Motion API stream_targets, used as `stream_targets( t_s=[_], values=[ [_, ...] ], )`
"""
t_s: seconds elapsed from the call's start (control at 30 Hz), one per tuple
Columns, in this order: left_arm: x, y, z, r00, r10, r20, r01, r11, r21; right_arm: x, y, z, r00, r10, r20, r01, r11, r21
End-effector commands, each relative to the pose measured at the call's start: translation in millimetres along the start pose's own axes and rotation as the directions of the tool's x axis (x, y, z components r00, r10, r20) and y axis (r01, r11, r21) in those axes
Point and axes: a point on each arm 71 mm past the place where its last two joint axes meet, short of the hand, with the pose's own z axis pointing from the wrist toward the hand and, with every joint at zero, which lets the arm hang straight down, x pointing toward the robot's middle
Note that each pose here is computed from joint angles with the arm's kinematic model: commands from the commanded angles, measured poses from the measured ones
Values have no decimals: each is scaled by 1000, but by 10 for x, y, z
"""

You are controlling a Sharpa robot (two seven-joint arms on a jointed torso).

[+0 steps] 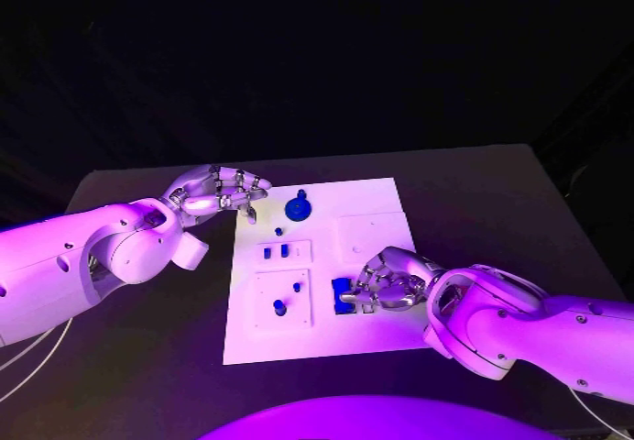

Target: Assemble the parts on the task board

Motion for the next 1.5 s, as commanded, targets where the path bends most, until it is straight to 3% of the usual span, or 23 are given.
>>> stream_targets(
  t_s=[0.03,0.23,0.37,0.6,0.77,0.9,1.13,1.5],
  values=[
    [18,-7,9,1000,-9,-14,9,1000,7,-76,-10,-42,986,160,41,-160,987,-12],
    [17,-7,9,1000,-8,-13,8,1000,7,-243,-124,-117,968,245,60,-247,968,41],
    [15,-7,7,1000,-8,-12,8,1000,8,-410,-284,-179,967,230,105,-239,968,77],
    [20,-11,6,1000,-8,-13,9,1000,12,-660,-531,-261,987,-2,163,-14,995,97],
    [25,-10,5,1000,-11,-13,11,1000,15,-770,-642,-321,965,-179,190,157,980,125],
    [28,-5,4,1000,-12,-14,12,1000,15,-798,-669,-346,948,-245,203,220,966,139],
    [31,-2,2,1000,-13,-15,13,1000,15,-767,-688,-353,937,-292,191,265,952,155],
    [27,0,-8,1000,-14,-17,14,1000,13,-579,-748,-326,933,-350,82,329,923,201]
  ],
)
